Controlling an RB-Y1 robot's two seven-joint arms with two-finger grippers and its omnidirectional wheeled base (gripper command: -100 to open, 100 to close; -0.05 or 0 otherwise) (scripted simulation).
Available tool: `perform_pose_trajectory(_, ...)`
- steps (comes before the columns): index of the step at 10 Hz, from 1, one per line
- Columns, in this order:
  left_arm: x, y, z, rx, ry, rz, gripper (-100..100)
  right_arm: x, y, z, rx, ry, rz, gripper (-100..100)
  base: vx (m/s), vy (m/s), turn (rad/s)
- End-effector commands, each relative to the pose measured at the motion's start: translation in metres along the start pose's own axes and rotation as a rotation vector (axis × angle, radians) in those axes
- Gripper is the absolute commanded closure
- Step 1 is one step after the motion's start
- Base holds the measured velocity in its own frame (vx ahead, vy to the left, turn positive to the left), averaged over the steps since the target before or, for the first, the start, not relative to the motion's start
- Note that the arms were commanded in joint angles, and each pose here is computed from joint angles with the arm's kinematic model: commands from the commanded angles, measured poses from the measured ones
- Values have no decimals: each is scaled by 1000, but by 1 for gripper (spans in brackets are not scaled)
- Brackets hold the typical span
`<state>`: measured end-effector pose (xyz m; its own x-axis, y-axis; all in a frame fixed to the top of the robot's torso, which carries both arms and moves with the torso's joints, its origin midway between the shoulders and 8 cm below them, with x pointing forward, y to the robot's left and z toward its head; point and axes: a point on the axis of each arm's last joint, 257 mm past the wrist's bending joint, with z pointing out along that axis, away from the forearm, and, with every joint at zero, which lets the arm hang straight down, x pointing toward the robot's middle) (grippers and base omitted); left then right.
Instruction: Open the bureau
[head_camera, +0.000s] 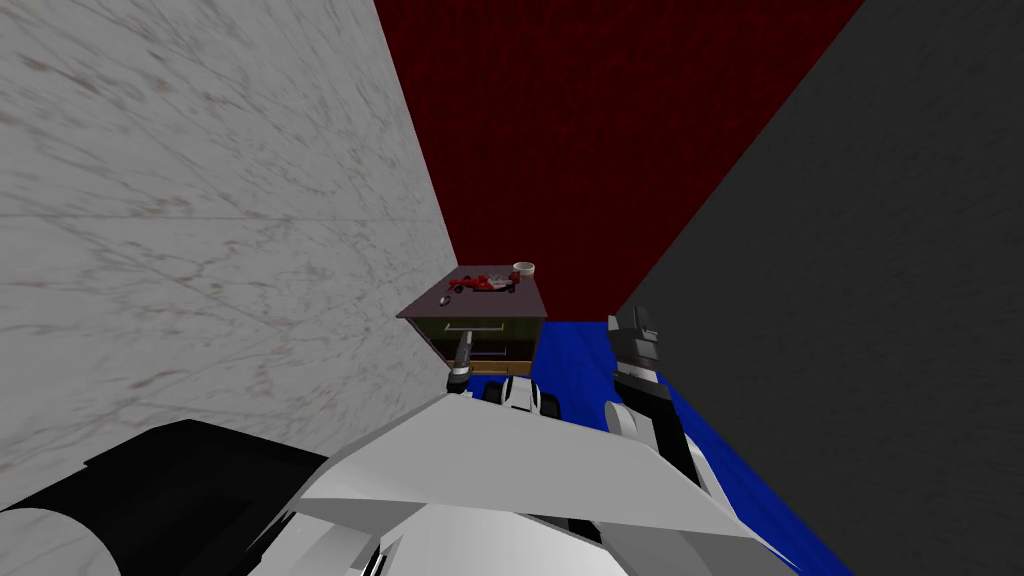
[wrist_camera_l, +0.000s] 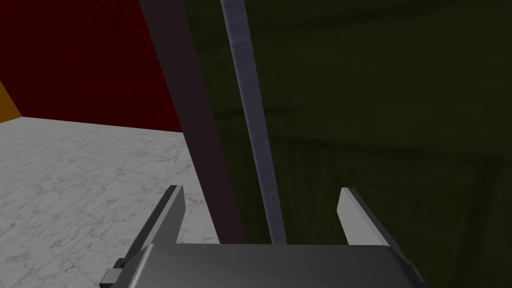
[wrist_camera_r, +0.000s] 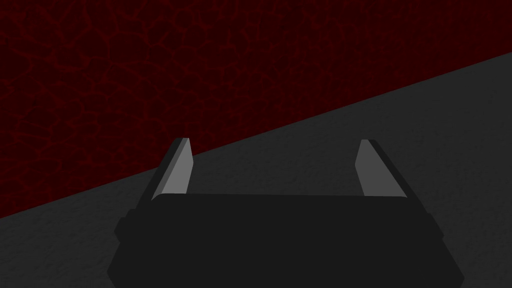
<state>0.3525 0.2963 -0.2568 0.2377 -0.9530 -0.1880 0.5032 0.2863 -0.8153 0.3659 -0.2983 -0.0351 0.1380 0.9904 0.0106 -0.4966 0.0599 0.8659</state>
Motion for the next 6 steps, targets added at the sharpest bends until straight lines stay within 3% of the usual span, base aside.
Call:
perform_pose_trajectory(1, 0, 3, 17, -2, 4, -3, -100, 0, 0, 0, 0, 0, 0, 0, -27, -9, 13)
perform_pose_trajectory(4, 1, 6, 43, -1, 9, -6, -100, 0, 0, 0, 0, 0, 0, 0, -27, -12, 21)
perform_pose_trajectory(5, 1, 3, 37, 2, 8, -4, -100, 0, 0, 0, 0, 0, 0, 0, -15, -8, 5)
perform_pose_trajectory(6, 1, 4, 28, -2, 6, -4, 100, 0, 0, 0, 0, 0, 0, 0, 15, 3, -27)
